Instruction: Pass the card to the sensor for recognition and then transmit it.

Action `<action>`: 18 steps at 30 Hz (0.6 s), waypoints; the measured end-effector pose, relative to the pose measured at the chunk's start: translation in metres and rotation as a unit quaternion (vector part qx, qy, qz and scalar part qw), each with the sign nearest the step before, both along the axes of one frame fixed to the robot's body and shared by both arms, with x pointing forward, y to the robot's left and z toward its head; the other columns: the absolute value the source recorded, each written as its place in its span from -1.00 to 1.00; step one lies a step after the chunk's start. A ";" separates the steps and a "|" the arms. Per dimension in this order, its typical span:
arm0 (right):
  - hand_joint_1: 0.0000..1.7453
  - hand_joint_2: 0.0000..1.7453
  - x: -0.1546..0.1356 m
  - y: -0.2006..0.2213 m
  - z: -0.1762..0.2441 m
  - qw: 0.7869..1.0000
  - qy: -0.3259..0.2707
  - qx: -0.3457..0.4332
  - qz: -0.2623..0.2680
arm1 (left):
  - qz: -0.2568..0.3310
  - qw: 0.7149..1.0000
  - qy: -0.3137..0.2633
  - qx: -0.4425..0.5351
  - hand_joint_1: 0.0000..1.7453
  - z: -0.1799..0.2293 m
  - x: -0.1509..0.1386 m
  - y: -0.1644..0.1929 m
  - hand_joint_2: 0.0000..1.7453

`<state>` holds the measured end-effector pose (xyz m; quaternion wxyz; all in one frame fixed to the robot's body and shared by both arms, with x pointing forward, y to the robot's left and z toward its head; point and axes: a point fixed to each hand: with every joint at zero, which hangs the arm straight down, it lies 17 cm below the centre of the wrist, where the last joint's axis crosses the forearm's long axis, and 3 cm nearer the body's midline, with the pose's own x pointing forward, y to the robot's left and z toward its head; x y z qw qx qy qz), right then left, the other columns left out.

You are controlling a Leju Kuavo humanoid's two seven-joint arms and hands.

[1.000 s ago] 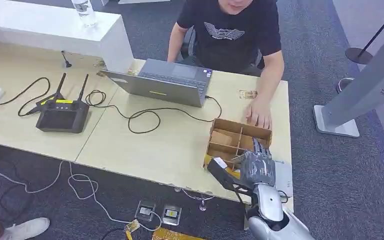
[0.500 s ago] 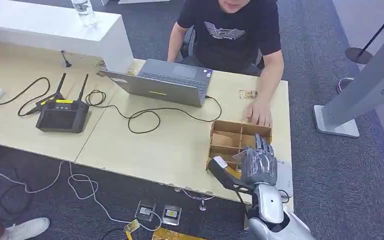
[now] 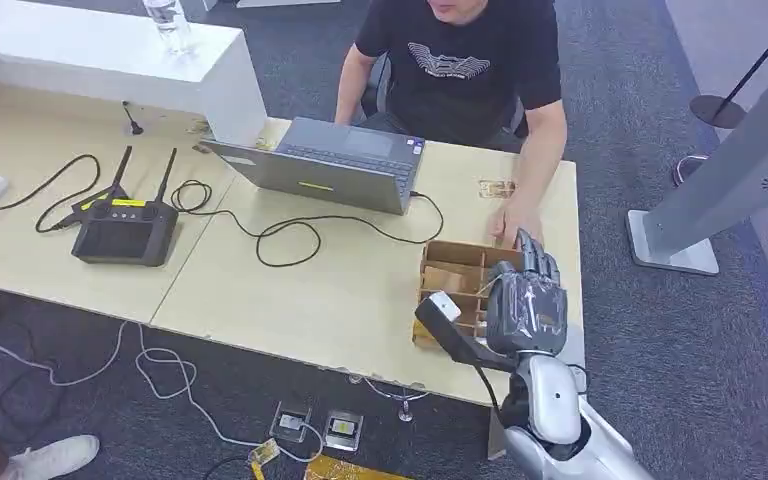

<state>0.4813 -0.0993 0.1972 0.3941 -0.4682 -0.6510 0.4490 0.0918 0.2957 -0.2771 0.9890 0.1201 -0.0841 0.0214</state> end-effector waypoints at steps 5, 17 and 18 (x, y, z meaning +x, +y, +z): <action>1.00 1.00 -0.001 0.000 0.006 1.000 -0.010 0.011 0.002 | 0.000 1.000 0.000 0.001 -1.00 0.000 0.000 0.000 -1.00; 1.00 1.00 0.013 -0.002 0.031 0.998 -0.043 0.047 0.010 | -0.016 1.000 -0.003 0.000 -1.00 0.000 0.002 -0.002 -1.00; 1.00 1.00 0.016 -0.001 0.032 0.998 -0.043 0.046 0.010 | -0.017 1.000 -0.003 -0.001 -1.00 0.000 0.002 -0.002 -1.00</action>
